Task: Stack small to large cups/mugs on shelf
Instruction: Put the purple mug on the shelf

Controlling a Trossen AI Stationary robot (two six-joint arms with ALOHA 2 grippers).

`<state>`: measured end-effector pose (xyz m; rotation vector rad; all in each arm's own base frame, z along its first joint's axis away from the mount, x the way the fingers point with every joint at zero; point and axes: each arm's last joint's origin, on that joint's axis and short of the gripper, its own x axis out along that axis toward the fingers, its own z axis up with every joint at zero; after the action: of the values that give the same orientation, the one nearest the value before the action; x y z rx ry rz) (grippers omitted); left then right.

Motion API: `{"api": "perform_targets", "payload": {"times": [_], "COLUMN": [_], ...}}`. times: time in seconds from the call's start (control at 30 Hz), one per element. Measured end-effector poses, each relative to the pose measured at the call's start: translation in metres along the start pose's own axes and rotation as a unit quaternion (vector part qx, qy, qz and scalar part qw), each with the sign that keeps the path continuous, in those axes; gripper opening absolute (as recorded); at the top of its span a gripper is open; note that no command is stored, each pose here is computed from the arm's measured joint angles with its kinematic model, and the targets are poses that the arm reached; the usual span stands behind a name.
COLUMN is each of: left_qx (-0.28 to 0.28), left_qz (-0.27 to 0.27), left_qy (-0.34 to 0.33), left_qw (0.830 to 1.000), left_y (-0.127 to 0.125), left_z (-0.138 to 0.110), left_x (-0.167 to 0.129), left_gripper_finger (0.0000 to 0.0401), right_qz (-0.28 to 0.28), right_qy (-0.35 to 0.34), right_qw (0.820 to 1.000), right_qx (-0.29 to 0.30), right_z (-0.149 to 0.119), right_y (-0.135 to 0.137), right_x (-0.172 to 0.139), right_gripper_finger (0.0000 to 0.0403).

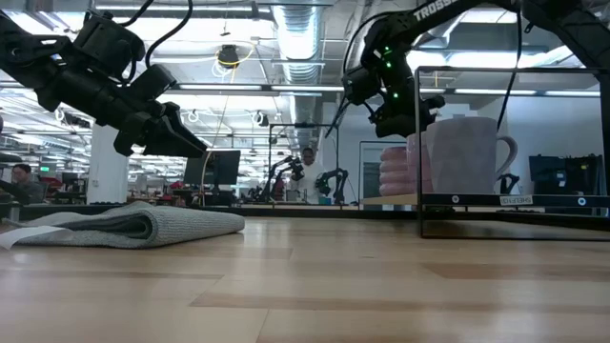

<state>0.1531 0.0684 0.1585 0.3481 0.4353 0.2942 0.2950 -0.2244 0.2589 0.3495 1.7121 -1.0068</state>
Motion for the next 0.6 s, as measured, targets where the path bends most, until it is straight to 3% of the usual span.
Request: {"api": "perform_targets", "payload": {"times": [0.3, 0.5, 0.6], "left_qx": [0.000, 0.015, 0.015], "left_qz": [-0.005, -0.004, -0.004], "left_qy": [0.009, 0.009, 0.009], "left_qw": [1.000, 1.000, 1.000], "left_y": [-0.001, -0.001, -0.001], "left_z": [-0.002, -0.002, -0.002], "left_x": [0.000, 0.000, 0.000], "left_gripper_finger": [0.0190, 0.0190, 0.0190], "right_qz": [0.029, 0.036, 0.032], "right_qy": [-0.058, -0.115, -0.141], "right_qw": [0.998, 0.989, 0.977], "right_qx": [-0.019, -0.088, -0.158], "right_z": [-0.027, -0.043, -0.046], "right_y": [-0.002, -0.008, -0.007], "right_x": [-0.040, -0.063, -0.070], "right_gripper_finger": [0.0118, 0.0118, 0.0118]}}
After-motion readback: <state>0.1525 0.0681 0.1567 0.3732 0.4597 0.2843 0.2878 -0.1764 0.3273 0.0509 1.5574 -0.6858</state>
